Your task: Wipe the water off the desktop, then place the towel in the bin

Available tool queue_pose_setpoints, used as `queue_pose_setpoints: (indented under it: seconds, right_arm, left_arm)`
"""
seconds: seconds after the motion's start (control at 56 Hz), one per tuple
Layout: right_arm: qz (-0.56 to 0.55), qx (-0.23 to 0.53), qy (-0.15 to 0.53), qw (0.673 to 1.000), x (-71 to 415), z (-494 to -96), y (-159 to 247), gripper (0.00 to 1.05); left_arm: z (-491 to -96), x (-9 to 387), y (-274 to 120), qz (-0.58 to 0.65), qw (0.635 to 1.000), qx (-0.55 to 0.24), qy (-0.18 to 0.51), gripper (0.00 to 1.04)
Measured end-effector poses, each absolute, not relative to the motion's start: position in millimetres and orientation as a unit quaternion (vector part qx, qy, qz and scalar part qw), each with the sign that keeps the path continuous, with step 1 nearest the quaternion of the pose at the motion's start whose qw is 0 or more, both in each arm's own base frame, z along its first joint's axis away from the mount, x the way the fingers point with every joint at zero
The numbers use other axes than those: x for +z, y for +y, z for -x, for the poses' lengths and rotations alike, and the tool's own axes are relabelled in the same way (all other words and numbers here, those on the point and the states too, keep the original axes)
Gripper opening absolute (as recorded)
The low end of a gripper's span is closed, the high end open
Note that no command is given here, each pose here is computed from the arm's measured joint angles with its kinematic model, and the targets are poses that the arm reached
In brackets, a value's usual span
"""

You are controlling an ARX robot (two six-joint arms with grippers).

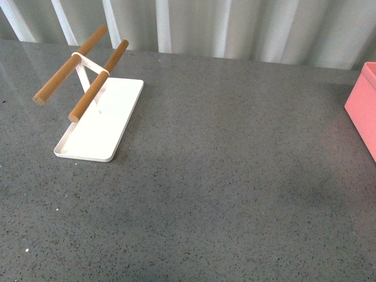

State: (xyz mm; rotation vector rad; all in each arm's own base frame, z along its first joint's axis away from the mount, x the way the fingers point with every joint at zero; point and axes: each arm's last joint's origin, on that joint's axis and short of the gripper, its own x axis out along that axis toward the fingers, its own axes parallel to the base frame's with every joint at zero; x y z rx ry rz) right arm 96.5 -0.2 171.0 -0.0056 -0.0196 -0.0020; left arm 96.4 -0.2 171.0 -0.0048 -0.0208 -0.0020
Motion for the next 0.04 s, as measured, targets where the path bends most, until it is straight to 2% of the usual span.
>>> queue_pose_setpoints:
  seconds: [0.036]
  right_arm:
    - [0.003, -0.001, -0.010, 1.000, 171.0, -96.5, -0.2, 0.98]
  left_arm:
    - [-96.4, 171.0, -0.2, 0.002, 1.000, -0.001, -0.010, 0.98]
